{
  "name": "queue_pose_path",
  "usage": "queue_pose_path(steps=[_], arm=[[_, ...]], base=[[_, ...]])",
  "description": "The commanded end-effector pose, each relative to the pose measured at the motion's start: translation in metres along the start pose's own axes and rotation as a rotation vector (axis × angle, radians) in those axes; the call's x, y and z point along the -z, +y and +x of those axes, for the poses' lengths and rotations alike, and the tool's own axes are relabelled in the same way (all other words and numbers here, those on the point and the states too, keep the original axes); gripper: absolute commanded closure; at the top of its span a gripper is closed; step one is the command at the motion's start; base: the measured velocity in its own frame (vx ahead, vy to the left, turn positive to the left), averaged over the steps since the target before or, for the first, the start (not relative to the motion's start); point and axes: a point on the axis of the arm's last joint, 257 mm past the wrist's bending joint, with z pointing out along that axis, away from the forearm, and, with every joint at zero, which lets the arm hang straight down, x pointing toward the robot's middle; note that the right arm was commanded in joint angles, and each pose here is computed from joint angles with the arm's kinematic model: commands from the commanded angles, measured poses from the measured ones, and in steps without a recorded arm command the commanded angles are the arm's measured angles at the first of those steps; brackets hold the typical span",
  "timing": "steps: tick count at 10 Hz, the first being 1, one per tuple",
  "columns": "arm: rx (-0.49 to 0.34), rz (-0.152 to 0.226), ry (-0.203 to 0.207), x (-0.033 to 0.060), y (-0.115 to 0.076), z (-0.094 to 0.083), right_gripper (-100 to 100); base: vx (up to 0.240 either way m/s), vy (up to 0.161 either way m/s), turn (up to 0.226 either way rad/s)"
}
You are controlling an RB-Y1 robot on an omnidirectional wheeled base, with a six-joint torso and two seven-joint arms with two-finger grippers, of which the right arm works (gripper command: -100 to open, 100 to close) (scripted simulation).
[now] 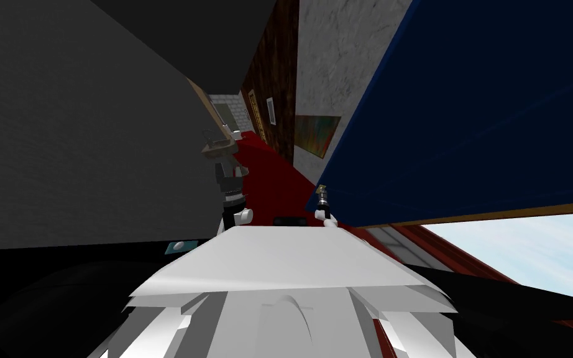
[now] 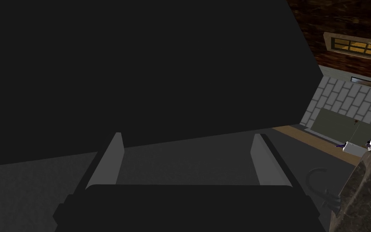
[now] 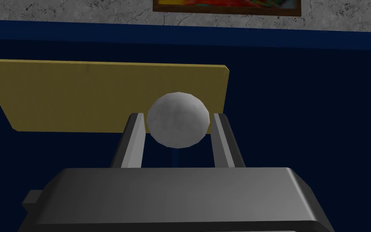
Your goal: Push the door open
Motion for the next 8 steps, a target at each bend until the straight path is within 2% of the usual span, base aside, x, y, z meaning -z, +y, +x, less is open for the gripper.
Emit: queue_pose_path(steps=[1, 2, 3, 4, 8], arm=[[-0.004, -0.005, -0.028, -0.0008, 0.003, -0.010, 100], [-0.008, -0.004, -0.041, -0.0009, 0.003, -0.014, 100], [-0.005, 0.004, -0.033, 0.0010, -0.001, -0.011, 100], [-0.003, -0.002, -0.059, -0.0005, 0.002, -0.024, 100], [-0.002, -0.003, -0.124, 0.0005, 0.002, -0.053, 100]], base=[[0.214, 0.063, -0.076], [0.207, 0.044, -0.062], [0.092, 0.015, -0.029], [0.167, 0.004, -0.035], [0.217, 0.026, -0.056]])
